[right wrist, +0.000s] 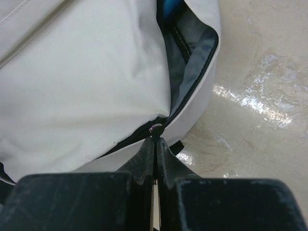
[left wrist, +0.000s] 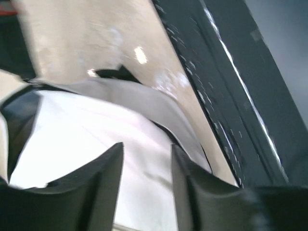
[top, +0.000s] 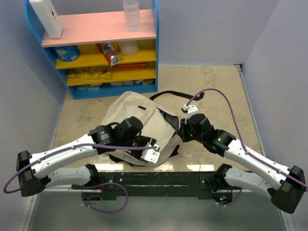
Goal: Pack the student bag
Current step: Zip the student bag at the center of the board.
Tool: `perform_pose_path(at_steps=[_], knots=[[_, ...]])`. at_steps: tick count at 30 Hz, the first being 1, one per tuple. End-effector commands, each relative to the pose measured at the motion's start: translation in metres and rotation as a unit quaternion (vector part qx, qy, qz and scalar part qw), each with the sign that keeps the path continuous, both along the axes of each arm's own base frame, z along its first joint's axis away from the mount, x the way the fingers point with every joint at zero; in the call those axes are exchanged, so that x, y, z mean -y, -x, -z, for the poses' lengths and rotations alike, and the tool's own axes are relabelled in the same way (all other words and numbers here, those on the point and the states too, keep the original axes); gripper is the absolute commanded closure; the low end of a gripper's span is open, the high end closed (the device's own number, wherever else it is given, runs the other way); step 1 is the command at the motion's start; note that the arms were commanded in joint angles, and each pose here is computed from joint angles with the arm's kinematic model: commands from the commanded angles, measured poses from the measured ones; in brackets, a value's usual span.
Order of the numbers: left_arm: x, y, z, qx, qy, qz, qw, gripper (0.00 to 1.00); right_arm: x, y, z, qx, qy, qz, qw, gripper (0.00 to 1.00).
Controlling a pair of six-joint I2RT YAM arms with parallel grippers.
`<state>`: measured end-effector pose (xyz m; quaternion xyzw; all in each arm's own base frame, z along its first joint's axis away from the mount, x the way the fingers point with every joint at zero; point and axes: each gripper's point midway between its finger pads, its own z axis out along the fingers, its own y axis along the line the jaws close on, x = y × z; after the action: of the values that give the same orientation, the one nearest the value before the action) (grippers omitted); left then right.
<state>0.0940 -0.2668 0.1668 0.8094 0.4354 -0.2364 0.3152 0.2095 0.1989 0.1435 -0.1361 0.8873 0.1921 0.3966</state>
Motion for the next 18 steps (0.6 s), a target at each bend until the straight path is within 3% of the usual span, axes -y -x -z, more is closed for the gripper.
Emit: perform_pose_path(at_steps=[1,5,11,18], knots=[[0.050,-0.034,-0.047,-0.083,0.107,-0.173,0.975,0.48,-0.010,0.004,-0.005,0.000,-0.028,-0.014,1.000,1.00],[0.073,-0.045,-0.043,-0.148,0.120,-0.245,0.950,0.38,-0.010,0.003,-0.008,0.006,-0.030,-0.015,0.999,1.00],[0.094,-0.071,-0.010,-0.157,0.108,-0.335,0.923,0.23,-0.010,0.000,-0.015,0.014,-0.036,-0.007,0.999,1.00],[0.100,-0.081,0.006,-0.159,0.101,-0.378,0.906,0.22,-0.010,0.000,-0.025,0.022,-0.044,-0.008,0.999,1.00]])
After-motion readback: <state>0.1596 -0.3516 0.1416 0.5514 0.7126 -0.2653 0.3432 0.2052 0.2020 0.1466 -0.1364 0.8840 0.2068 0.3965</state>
